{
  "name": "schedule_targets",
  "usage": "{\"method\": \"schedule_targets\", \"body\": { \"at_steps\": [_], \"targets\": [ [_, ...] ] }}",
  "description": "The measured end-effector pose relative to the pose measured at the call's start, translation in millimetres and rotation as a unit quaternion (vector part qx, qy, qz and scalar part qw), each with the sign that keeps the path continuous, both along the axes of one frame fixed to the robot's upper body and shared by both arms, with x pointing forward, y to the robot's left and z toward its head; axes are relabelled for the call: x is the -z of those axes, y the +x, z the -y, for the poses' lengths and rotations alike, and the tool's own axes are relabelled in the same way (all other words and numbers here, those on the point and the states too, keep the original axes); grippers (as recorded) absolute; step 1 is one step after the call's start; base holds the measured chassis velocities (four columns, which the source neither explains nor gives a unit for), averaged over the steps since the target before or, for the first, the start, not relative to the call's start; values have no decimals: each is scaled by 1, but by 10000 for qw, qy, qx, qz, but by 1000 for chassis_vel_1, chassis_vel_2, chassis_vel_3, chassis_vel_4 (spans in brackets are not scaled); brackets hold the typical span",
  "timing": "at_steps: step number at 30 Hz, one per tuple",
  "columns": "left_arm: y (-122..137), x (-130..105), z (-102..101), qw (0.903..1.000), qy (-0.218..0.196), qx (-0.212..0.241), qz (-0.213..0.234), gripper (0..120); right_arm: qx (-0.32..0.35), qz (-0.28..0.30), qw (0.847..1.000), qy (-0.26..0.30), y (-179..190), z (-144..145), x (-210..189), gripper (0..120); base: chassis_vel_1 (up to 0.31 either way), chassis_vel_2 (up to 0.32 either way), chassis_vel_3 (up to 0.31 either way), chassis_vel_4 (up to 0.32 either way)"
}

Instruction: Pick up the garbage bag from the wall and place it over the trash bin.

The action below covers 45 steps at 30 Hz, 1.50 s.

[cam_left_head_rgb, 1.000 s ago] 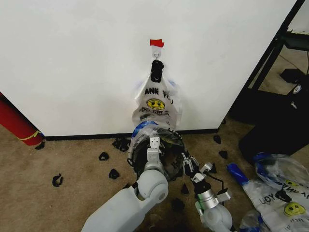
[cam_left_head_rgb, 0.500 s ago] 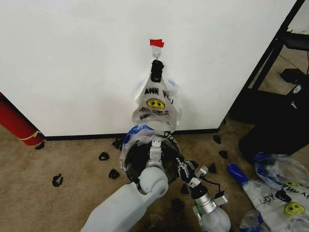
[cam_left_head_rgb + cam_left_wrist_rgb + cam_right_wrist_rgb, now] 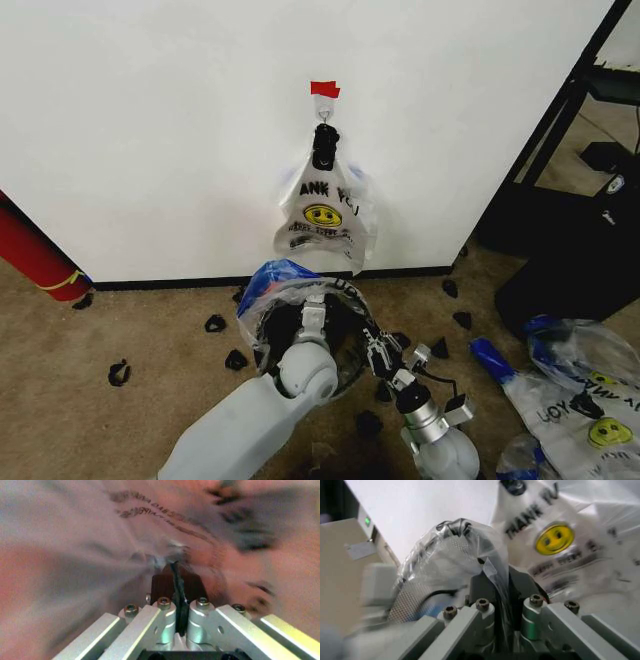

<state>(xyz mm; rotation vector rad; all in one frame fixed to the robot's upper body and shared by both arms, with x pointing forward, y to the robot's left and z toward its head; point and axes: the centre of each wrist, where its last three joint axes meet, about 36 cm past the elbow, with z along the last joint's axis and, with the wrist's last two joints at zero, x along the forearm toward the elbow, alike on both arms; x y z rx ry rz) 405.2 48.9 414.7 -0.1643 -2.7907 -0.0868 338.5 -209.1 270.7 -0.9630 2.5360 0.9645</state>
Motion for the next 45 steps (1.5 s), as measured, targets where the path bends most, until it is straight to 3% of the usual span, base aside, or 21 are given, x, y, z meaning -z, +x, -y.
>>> {"method": "schedule_targets", "body": {
  "at_steps": [6,10,15,18,22,28,37,39,45],
  "targets": [
    [-42,-15,-12,9981,-317,528,10,0,344,-231,9989,222,9,-1,-1,1,0,0,0,0],
    [-60,-19,-23,9976,-375,585,55,0,508,-362,9974,374,12,0,-3,1,0,0,0,0],
    [-114,-37,-55,9896,-796,1108,446,0,603,-516,9955,518,13,0,-3,1,0,0,0,0],
    [-126,-46,-70,9839,-983,1327,686,2,576,-553,9947,648,14,-1,-7,1,0,0,0,0],
    [-142,-61,-95,9756,-1014,1539,1191,20,855,-766,9901,813,18,11,-5,1,-30,4,7,-13],
    [-140,-61,-102,9704,-1126,1631,1382,38,750,-724,9922,680,14,9,4,1,0,0,0,0],
    [-143,-57,-118,9724,-1096,1456,1456,73,858,-515,9937,511,17,11,11,1,0,0,0,0],
    [-144,-56,-120,9730,-1077,1444,1442,77,877,-502,9936,508,18,12,10,1,0,0,0,0],
    [-148,-37,-131,9807,-625,1400,1216,97,952,-377,9934,526,21,20,2,1,0,0,0,0]
  ]
}}
